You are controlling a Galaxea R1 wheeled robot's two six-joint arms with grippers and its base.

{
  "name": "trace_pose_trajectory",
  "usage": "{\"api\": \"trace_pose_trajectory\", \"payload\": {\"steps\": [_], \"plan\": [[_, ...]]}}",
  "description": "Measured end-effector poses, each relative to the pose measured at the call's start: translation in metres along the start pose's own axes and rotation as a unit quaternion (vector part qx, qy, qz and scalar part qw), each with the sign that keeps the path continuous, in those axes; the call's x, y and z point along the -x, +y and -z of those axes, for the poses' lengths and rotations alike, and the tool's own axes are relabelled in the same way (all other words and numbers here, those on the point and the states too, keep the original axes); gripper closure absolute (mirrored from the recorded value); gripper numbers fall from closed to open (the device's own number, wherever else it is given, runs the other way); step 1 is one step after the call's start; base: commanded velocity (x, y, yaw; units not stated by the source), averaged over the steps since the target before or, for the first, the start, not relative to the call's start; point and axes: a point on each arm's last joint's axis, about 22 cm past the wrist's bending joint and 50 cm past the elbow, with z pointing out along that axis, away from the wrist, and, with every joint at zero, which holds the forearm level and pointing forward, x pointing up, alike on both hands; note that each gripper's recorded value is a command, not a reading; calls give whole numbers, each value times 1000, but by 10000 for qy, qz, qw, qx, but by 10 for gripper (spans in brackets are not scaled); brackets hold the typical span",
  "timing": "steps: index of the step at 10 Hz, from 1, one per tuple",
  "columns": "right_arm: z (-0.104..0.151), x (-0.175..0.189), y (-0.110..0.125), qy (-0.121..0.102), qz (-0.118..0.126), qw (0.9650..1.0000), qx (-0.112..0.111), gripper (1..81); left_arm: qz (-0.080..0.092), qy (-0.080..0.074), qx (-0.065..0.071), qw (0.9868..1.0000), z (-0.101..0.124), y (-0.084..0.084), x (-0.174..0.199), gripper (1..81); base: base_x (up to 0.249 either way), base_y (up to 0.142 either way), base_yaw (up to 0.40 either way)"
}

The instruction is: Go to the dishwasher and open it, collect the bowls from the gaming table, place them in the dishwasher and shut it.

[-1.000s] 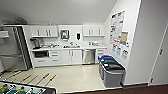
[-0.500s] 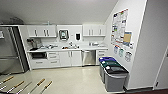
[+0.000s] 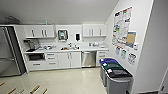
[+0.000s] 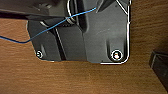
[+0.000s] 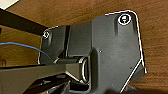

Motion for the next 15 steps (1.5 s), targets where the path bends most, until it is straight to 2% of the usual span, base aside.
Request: {"api": "trace_pose_trajectory", "payload": {"steps": [8,9,12,15], "plan": [[-1,0,-1,0,13,10000,-6,10,-2,4,-14,10000,0,-1,0,10,277,0,0],[1,0,3,-1,18,10000,22,10,2,-2,19,10000,-2,4,1,10,277,0,0],[-2,0,-4,-2,43,10000,-24,10,-3,0,-23,10000,0,-2,0,10,277,0,0],[-1,-1,-2,-2,48,10000,-8,10,-4,10,-3,10000,-1,0,-2,10,254,0,0]]}}
